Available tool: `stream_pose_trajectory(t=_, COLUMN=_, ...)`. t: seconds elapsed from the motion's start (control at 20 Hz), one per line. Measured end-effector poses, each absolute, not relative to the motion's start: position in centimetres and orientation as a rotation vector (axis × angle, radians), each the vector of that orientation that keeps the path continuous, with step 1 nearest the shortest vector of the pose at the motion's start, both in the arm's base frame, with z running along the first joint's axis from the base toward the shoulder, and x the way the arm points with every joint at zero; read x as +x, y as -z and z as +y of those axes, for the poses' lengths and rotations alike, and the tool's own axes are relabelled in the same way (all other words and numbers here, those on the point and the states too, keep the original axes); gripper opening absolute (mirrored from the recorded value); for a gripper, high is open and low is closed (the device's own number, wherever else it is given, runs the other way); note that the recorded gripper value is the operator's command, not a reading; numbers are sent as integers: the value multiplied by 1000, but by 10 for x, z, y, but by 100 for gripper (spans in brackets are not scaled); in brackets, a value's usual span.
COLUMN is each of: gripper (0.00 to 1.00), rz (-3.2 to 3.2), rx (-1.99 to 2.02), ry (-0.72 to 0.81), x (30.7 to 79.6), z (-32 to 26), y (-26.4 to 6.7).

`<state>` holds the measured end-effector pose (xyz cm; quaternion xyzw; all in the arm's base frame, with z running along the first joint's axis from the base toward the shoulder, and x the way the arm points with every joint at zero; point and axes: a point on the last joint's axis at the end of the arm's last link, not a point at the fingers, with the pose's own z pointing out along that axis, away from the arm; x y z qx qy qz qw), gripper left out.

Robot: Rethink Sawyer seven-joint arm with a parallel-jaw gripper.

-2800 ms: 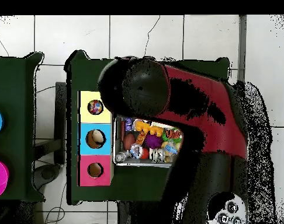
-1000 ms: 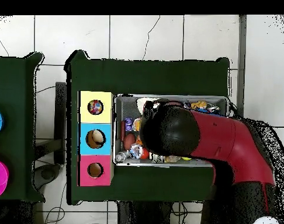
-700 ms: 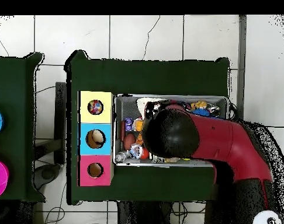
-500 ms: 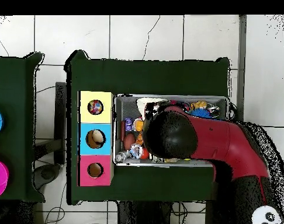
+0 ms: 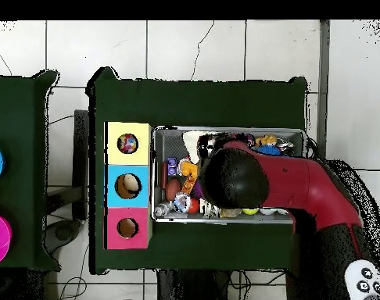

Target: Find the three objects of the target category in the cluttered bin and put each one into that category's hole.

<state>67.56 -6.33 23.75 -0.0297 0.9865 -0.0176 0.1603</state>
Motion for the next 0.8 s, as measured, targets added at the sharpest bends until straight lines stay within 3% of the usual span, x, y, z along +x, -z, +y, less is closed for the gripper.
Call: stream_pose_trajectory(t=0.8, gripper=100, rz=2809, rx=-199, ry=43, x=632, z=-125, y=-170)
